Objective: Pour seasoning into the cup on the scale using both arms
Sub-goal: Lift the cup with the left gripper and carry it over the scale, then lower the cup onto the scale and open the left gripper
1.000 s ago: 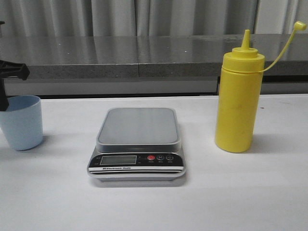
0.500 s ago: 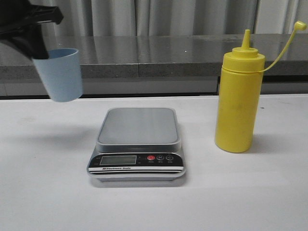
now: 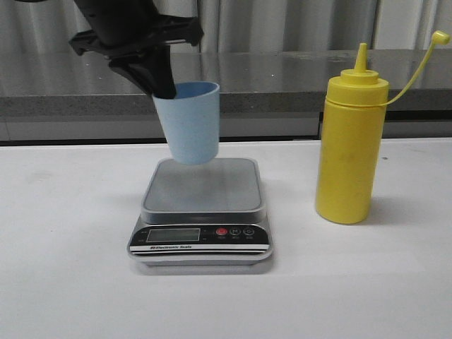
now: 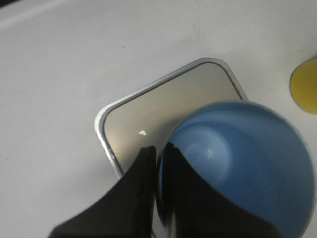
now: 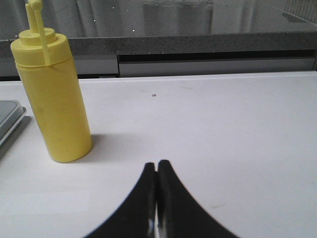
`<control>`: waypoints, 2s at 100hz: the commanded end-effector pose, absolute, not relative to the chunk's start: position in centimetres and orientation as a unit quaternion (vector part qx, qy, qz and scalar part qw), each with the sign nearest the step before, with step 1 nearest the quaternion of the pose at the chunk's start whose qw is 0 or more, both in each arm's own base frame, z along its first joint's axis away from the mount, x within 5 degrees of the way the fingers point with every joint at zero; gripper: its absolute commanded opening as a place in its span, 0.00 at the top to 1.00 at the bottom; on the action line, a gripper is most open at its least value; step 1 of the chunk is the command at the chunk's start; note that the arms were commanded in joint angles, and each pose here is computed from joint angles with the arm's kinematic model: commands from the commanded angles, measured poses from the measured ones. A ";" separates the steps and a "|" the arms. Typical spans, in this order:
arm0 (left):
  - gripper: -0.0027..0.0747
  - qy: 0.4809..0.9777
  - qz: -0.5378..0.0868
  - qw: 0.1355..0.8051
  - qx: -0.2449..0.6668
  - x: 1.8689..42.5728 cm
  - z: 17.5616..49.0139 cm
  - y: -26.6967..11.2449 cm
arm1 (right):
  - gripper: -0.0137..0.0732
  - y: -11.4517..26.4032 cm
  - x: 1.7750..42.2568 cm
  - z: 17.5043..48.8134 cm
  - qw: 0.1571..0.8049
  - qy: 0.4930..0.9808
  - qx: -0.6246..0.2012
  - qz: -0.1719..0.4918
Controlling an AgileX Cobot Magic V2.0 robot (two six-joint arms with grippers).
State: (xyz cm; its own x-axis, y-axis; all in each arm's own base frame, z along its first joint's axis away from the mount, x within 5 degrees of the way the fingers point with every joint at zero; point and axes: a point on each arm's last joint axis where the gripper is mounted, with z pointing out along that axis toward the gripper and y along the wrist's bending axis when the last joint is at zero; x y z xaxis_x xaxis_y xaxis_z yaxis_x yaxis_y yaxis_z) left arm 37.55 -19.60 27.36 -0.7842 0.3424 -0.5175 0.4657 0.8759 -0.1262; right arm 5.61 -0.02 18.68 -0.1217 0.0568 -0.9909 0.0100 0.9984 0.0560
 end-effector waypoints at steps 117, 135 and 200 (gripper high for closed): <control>0.47 0.938 -0.141 0.220 0.227 37.6 26.7 -21.8 | 0.92 -0.1 5.5 20.1 0.706 0.708 0.021 0.014; 0.30 0.937 -0.146 0.224 0.227 37.7 27.4 -21.9 | 0.92 -0.1 5.5 20.1 0.706 0.708 0.021 0.014; 0.30 0.905 -0.160 0.311 0.240 35.0 36.1 -20.4 | 0.92 -0.1 5.5 20.1 0.706 0.708 0.021 0.014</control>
State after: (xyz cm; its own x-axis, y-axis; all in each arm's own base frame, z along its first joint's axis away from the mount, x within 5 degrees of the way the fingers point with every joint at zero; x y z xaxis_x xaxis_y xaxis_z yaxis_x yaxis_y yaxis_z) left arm 36.81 -21.02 30.71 -0.7789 0.3814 -0.4978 0.5106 0.8465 -0.1504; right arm 5.61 -0.02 18.68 -0.1217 0.0568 -0.9909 0.0100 0.9984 0.0560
